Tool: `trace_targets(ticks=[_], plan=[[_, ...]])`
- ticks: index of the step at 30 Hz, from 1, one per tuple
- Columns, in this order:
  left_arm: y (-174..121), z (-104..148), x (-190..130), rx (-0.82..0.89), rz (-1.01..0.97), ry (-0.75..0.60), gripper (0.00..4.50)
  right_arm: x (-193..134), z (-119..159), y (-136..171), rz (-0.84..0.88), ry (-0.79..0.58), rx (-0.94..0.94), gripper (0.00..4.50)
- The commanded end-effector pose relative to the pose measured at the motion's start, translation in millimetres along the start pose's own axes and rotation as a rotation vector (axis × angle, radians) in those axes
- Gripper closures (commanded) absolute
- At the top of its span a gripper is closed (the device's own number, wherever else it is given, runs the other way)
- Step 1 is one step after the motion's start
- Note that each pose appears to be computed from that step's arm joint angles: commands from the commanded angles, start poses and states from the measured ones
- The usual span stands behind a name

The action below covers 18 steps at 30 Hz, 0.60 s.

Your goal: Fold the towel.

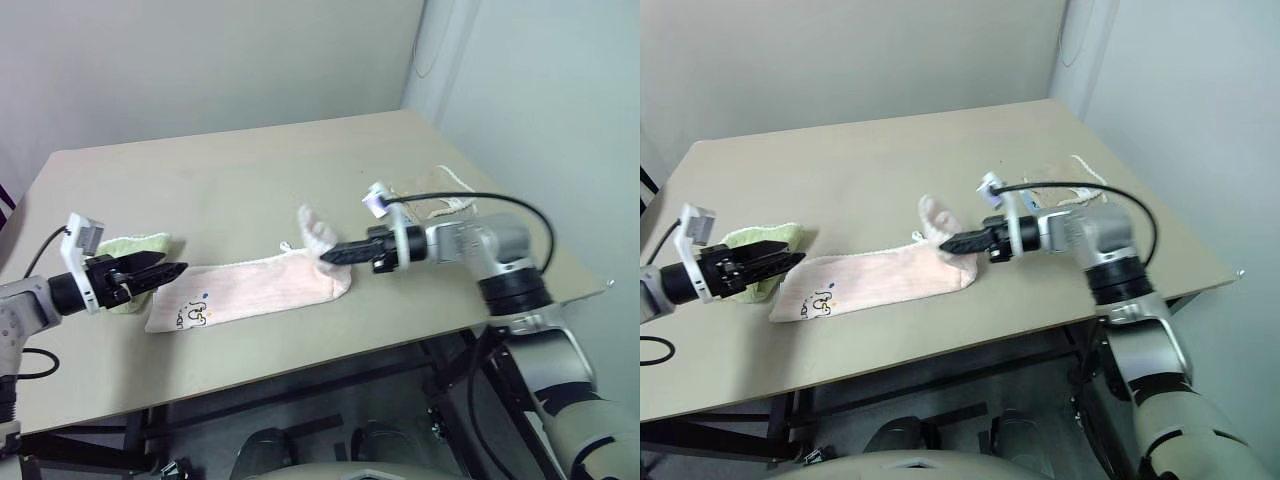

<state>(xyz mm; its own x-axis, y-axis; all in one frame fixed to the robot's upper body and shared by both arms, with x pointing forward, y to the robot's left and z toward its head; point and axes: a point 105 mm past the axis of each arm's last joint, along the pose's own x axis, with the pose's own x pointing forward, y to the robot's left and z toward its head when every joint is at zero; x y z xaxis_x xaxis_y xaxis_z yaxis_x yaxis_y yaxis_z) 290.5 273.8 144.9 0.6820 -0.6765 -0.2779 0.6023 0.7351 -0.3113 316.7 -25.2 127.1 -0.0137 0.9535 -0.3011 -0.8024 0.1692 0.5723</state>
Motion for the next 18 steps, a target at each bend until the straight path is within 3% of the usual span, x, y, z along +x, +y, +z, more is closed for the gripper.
trace_targets(ticks=[1, 12, 18], plan=[[-6, 20, 3, 0.080, -0.018, -0.035, 0.00, 18, 12, -1, -0.002, -0.009, -0.034, 4.48], [-9, 26, 11, 0.114, -0.043, -0.026, 0.00, 64, 2, -13, -0.039, 0.019, -0.018, 4.48], [-10, 24, 14, 0.120, -0.051, -0.018, 0.00, 71, 6, -6, 0.029, -0.037, -0.022, 2.81]])
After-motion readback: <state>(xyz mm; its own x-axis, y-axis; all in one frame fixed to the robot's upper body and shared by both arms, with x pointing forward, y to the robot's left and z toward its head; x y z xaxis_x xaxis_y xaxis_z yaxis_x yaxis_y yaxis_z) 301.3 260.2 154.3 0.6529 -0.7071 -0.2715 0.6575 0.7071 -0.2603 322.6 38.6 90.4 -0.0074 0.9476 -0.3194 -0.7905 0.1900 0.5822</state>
